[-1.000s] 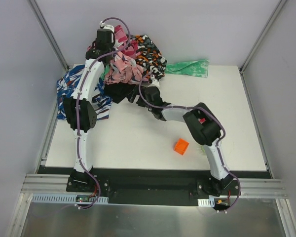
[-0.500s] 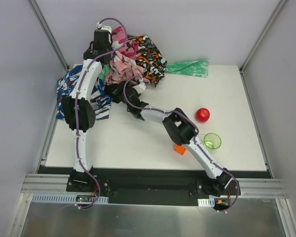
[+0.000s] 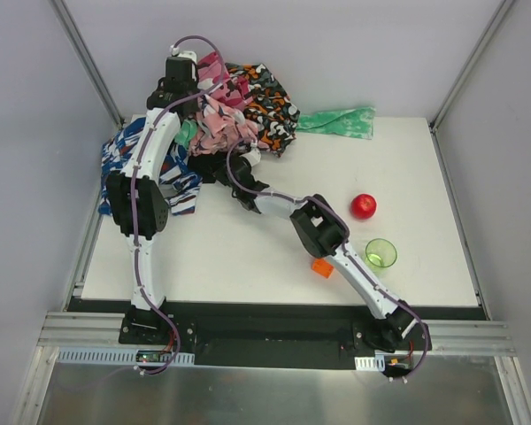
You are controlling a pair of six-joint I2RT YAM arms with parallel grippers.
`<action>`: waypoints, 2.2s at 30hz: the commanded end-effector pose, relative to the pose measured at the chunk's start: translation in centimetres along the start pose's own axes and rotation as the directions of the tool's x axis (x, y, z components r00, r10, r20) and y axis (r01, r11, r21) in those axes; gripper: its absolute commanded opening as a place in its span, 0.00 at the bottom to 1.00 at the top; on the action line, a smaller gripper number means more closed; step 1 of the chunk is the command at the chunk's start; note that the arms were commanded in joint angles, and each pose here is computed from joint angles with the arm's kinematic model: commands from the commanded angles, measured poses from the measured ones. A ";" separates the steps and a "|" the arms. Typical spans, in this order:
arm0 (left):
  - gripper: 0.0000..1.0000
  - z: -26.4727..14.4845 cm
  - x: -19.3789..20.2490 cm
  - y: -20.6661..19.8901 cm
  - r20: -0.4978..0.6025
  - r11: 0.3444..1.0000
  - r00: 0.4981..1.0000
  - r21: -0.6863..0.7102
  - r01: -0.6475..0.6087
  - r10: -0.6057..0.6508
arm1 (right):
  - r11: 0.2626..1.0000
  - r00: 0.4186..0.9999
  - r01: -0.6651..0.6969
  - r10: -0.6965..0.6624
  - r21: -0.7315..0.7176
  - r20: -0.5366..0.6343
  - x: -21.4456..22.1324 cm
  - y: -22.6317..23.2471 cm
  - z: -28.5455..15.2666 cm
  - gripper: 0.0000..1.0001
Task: Pick out a specific cloth from the pile
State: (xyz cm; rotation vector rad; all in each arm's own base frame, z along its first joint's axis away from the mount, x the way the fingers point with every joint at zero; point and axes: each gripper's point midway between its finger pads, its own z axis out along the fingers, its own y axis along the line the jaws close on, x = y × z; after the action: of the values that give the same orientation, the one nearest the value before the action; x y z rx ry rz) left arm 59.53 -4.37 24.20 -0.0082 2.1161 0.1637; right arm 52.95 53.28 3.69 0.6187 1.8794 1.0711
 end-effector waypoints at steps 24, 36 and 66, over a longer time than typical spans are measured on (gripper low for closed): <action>0.00 4.9 13.1 3.2 -0.286 0.947 0.946 -0.316 0.056 -0.151 | 0.390 0.675 0.732 -0.522 -0.558 0.521 -28.6 41.0 -39.8 0.00; 0.86 -7.0 5.7 -3.8 -0.270 0.936 0.936 0.203 0.286 -0.227 | 0.534 0.461 0.836 -0.561 -0.124 0.687 -42.4 36.7 -43.8 0.00; 0.99 -26.7 19.6 -0.3 -0.061 0.772 0.808 0.260 0.580 -0.586 | 0.704 0.801 0.299 -0.552 0.644 0.231 -54.5 -14.2 -31.9 0.04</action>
State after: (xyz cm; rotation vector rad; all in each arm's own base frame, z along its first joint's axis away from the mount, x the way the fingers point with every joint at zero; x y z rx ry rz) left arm 25.76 -6.82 21.72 -0.4202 2.0351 -0.4748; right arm 53.57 -5.00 25.78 0.4273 1.8579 0.1354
